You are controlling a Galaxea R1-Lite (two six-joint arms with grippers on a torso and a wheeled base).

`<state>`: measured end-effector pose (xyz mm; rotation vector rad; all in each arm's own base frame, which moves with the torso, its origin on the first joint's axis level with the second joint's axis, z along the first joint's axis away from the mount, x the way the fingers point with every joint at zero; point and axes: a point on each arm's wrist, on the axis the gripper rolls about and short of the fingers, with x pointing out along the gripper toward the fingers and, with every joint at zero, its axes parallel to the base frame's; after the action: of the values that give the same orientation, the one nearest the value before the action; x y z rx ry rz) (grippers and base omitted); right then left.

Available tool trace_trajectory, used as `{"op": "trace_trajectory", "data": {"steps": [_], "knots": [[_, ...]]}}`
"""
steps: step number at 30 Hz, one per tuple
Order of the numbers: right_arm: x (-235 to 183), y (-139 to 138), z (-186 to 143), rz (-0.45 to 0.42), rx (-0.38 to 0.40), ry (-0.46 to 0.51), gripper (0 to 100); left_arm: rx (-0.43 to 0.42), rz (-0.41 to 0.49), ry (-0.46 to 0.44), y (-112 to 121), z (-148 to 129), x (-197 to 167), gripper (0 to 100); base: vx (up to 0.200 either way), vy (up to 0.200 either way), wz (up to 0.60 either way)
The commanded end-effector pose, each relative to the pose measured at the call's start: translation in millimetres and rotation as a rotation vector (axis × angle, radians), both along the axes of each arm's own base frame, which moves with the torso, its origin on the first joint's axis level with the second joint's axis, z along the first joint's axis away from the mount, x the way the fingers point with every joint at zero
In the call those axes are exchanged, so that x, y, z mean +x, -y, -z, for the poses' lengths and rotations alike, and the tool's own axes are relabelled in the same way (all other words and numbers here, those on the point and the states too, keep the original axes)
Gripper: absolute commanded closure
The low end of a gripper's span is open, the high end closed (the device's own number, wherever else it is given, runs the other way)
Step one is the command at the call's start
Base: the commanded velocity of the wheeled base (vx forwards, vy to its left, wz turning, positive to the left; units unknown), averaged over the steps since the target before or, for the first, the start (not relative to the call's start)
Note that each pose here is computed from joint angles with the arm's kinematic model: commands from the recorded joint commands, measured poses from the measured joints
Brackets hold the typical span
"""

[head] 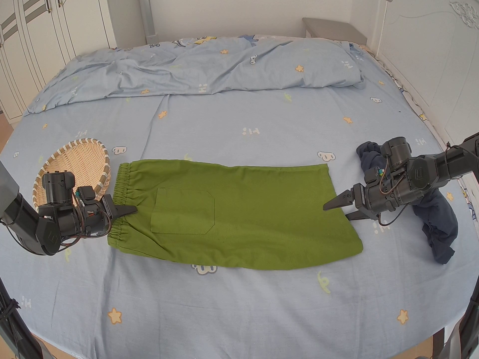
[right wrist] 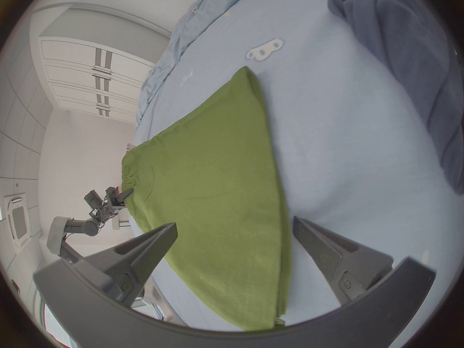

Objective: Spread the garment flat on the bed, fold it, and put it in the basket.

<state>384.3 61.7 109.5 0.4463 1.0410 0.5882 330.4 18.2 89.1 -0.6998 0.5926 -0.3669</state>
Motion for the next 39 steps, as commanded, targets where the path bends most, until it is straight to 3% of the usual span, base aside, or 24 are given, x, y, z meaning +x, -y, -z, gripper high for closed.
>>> {"op": "trace_trajectory", "data": {"steps": [1, 18, 19, 23, 29, 35, 38, 39], "knots": [[-1.5, -7.0, 2.1, -0.025, 0.013, -0.011, 0, 0.0, 0.0, 0.002, 0.1, -0.7, -0.2, 100, 0.0, 0.0, 0.0], [11.4, -17.7, 24.9, -0.051, 0.012, -0.049, 0, 0.0, 0.002, 0.005, 0.8, -2.1, -2.0, 100, 0.0, 0.0, 0.0], [12.0, -16.6, 24.3, -0.048, 0.014, -0.048, 100, 0.0, 0.004, 0.005, 1.3, -2.1, -1.9, 100, 0.0, 0.0, 0.0], [15.2, -7.8, 21.0, -0.028, 0.022, -0.046, 100, 0.0, 0.002, 0.002, 0.8, -1.1, -1.7, 100, 0.0, 0.0, 0.0], [18.9, 8.5, 9.9, -0.031, 0.093, -0.066, 100, -0.001, 0.002, -0.001, 0.7, 0.5, -0.8, 100, 0.0, 0.0, 0.0], [18.9, 14.0, 3.1, -0.025, 0.095, -0.068, 100, -0.001, 0.004, -0.006, 1.2, 0.5, -1.2, 100, 0.0, 0.0, 0.0], [15.3, 14.4, -3.3, -0.024, 0.09, -0.055, 100, -0.003, 0.006, -0.033, 1.8, 0.8, -2.0, 100, 0.0, 0.0, 0.0], [8.9, 15.6, -20.1, -0.022, 0.091, -0.023, 100, -0.002, 0.012, -0.067, 3.5, -1.2, -3.8, 100, 0.0, 0.0, 0.0]]}}
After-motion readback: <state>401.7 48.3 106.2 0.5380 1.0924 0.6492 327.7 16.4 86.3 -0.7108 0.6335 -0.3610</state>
